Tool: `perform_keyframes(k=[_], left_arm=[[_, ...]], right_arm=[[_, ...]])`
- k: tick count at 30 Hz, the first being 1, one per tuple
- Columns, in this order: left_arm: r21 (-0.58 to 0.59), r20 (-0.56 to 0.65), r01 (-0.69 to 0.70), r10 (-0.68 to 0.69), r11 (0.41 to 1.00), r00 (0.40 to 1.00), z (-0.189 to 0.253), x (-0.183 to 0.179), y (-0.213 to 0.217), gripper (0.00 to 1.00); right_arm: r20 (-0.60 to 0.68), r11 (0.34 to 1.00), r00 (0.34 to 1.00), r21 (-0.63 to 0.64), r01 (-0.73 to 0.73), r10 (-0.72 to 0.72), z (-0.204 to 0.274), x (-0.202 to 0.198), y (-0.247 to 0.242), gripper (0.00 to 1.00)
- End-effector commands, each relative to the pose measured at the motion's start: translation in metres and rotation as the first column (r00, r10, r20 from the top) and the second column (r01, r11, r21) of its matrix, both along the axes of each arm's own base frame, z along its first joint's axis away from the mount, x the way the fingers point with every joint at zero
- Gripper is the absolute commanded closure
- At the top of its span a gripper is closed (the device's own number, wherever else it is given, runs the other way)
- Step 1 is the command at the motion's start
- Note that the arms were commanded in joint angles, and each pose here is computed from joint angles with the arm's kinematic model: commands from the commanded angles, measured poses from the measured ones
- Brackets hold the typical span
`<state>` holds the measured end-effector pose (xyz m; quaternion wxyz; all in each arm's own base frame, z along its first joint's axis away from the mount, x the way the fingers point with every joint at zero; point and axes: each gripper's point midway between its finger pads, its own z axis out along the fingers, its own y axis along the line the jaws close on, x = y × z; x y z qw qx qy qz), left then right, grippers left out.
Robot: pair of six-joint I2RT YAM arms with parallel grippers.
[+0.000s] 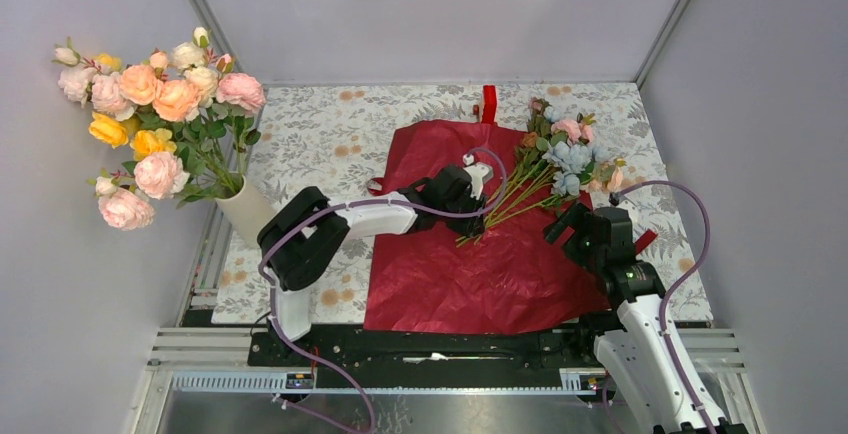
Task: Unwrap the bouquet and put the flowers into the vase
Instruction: Pick up the fake flower from the wrapping paper.
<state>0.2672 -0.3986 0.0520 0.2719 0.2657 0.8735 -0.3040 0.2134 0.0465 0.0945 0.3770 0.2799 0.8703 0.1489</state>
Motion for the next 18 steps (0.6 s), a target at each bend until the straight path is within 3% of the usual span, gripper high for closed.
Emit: perform_keyframes(k=[1,9,15,18], left_arm=[[-0.026,0.067,-0.005,0.007,1.0,0.998,0.0112,0.0169,-0.0145,0.69],[0.001,0.074,-0.029,0.029,1.0,0.997,0.0028,0.0212,-0.0117,0.74],[-0.005,0.071,-0.018,0.018,1.0,0.997,0.0033,0.0204,-0.0151,0.86],[-0.021,0.073,-0.005,0.006,1.0,0.997,0.0091,0.019,-0.0174,0.98]], right_arm=[[0.022,1.0,1.0,0.012,-0.004,0.003,0.0043,0.0026,0.0015,0.06],[0.025,1.0,1.0,0.012,-0.007,0.007,0.0047,0.0018,0.0017,0.06],[0.027,1.0,1.0,0.013,-0.01,0.009,0.0048,0.0014,0.0021,0.06],[0.024,1.0,1.0,0.009,-0.006,0.006,0.0055,0.0006,0.001,0.06]])
